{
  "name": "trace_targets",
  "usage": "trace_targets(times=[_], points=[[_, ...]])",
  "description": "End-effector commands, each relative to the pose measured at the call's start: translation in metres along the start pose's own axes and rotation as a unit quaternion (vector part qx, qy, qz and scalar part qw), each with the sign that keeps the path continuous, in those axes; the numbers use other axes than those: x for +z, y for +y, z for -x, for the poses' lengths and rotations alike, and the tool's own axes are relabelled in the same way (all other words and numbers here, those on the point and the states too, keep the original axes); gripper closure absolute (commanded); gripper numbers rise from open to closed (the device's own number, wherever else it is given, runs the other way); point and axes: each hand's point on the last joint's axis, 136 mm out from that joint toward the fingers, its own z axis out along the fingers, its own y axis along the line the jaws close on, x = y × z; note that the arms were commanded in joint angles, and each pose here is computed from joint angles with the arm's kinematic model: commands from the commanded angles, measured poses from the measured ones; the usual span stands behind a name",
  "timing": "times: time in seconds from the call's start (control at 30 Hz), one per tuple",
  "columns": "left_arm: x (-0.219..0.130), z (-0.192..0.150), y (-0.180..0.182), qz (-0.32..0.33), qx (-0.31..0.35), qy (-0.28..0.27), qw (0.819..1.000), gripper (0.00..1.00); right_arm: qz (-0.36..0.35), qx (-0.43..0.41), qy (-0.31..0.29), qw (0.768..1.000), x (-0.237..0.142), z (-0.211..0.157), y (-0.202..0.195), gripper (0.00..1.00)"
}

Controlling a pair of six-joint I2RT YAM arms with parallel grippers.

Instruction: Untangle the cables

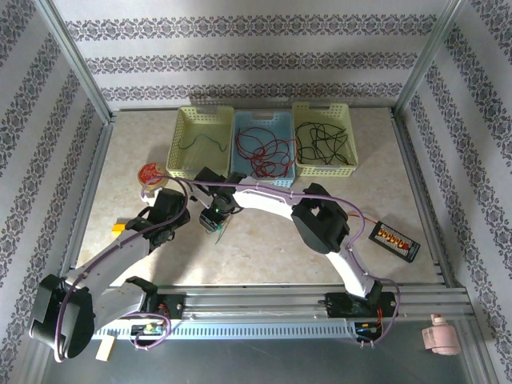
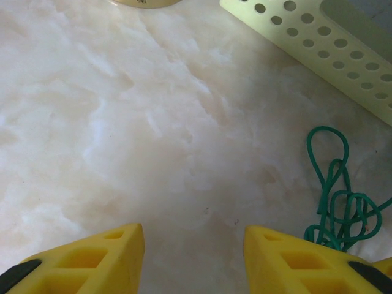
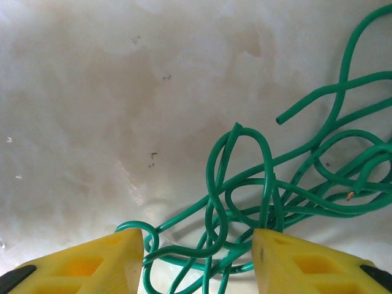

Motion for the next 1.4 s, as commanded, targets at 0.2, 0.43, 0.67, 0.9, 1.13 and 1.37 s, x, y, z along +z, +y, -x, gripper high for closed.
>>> trace_targets(times=[0.2, 0.43, 0.67, 0.9, 1.13, 1.37], points=[[0.002, -0.003, 0.015, 0.026, 0.003, 0.001, 1.000, 0.53, -0.032, -0.047, 0.043, 0.997, 0.023, -0.010, 0.010, 0.51], [0.000, 0.000, 0.000, -0.007, 0.020, 0.004, 1.000, 0.53, -0.048, -0.052, 0.006, 0.997, 0.005, 0.000, 0.002, 0.99], [0.009, -0.005, -0.046, -0.104, 0.055, 0.037, 0.992, 0.51, 0.090, 0.005, -0.084, 0.992, -0.058, -0.003, 0.007, 1.00], [0.021, -0.011, -0.083, -0.169, 0.065, 0.064, 0.981, 0.43, 0.164, 0.040, -0.054, 0.984, -0.055, -0.036, 0.005, 1.00], [0.029, -0.016, -0.105, -0.195, 0.094, 0.086, 0.973, 0.39, 0.180, 0.056, -0.043, 0.981, -0.044, -0.042, 0.008, 1.00], [0.051, -0.034, -0.116, -0.180, 0.128, 0.122, 0.968, 0.40, 0.187, 0.059, -0.044, 0.980, -0.042, -0.043, 0.011, 1.00]])
